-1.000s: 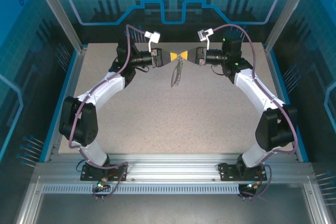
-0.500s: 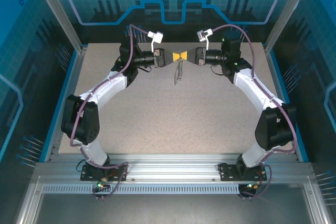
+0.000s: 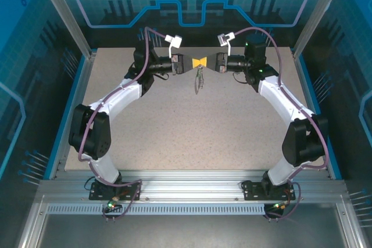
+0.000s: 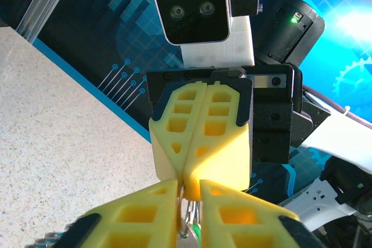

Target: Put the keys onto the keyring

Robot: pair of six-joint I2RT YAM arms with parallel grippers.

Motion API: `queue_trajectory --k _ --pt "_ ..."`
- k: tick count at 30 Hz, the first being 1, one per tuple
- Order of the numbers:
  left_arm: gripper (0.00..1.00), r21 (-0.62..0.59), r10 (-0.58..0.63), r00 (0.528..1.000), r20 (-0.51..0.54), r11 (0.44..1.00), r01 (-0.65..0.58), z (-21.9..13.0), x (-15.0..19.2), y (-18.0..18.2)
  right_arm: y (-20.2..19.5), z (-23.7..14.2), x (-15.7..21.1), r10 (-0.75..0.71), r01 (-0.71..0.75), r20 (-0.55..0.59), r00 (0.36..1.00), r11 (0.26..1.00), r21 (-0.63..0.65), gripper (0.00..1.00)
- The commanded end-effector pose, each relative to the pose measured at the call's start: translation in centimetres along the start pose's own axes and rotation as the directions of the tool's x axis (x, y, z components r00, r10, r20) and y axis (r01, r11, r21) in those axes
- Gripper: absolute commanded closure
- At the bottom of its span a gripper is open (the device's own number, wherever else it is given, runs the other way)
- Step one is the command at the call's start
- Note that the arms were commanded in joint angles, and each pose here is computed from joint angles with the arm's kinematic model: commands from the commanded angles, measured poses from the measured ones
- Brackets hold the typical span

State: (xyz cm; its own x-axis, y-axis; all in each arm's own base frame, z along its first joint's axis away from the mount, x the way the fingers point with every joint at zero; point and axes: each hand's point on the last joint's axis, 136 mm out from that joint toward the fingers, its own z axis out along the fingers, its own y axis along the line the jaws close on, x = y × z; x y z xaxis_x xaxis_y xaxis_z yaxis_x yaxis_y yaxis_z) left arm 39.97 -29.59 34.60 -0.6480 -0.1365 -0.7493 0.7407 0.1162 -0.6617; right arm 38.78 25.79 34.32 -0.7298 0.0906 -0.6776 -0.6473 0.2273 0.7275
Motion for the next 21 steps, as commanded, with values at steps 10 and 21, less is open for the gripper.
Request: queue_trajectory --k 10,21 --pt "1.00 0.072 0.064 0.998 -0.008 0.995 -0.063 0.4 -0.4 -2.3 1.0 0.3 -0.5 -0.029 0.029 -0.006 1.000 0.999 -0.022 1.00" --pt "1.00 0.075 0.093 0.995 0.045 0.992 -0.096 -0.1 -0.5 -3.2 1.7 -0.6 -2.2 -0.022 0.021 0.059 0.998 1.000 0.012 0.76"
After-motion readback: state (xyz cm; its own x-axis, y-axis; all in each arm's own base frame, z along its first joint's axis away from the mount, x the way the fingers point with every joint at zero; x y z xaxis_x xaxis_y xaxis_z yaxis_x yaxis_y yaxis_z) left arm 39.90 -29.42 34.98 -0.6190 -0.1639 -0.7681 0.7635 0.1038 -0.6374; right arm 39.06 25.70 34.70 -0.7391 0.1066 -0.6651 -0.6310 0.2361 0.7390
